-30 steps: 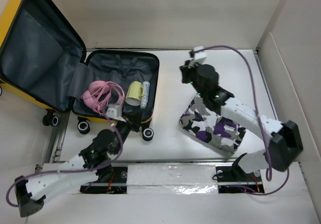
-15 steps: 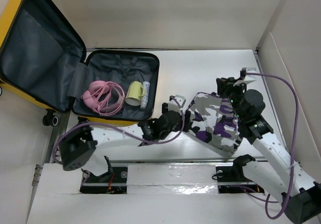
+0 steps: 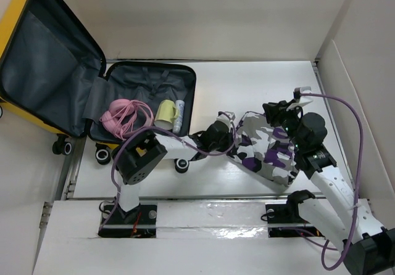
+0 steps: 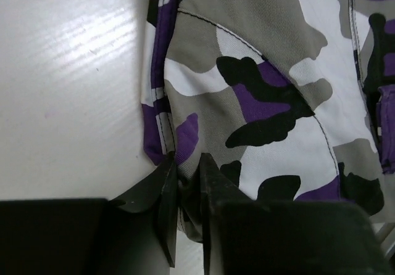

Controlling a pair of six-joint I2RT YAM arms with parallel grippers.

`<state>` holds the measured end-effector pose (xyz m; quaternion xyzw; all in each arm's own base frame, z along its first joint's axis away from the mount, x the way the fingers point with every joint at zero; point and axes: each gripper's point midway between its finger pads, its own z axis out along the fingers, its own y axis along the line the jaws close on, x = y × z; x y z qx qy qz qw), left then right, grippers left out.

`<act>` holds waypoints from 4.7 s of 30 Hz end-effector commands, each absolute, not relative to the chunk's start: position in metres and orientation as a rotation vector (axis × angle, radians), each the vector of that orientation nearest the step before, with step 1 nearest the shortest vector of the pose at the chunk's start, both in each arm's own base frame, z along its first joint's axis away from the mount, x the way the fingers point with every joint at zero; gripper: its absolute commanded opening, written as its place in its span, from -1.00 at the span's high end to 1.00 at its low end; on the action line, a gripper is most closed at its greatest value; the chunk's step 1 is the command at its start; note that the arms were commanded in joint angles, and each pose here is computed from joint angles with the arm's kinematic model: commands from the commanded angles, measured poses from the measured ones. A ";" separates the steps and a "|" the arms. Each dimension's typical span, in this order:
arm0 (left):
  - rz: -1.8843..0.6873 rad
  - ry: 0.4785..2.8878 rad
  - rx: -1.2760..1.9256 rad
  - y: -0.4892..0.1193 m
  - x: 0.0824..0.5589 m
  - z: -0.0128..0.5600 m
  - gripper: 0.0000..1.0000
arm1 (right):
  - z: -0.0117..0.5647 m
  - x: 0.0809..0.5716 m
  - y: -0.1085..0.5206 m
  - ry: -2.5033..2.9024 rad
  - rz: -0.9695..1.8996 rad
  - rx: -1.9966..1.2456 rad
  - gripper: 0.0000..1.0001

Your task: Pack the luggage

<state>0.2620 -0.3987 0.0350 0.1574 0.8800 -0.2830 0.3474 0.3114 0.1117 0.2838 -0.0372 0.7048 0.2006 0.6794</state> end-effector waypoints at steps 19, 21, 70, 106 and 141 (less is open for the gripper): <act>-0.688 1.951 0.081 -0.350 0.452 0.180 -0.30 | 0.279 0.318 0.128 1.584 0.513 -0.152 0.31; -0.697 1.960 0.083 -0.347 0.439 0.184 -0.25 | 0.280 0.317 0.125 1.581 0.501 -0.139 0.31; -0.650 2.134 -0.017 -0.421 0.368 0.057 1.00 | 0.290 0.307 0.126 1.537 0.535 -0.143 0.21; -0.322 1.813 -0.640 0.027 0.415 0.245 1.00 | 0.301 0.297 0.115 1.503 0.494 -0.123 0.22; 0.951 1.344 -1.295 0.204 0.190 0.329 0.58 | 0.311 0.285 0.121 1.489 0.516 -0.194 0.72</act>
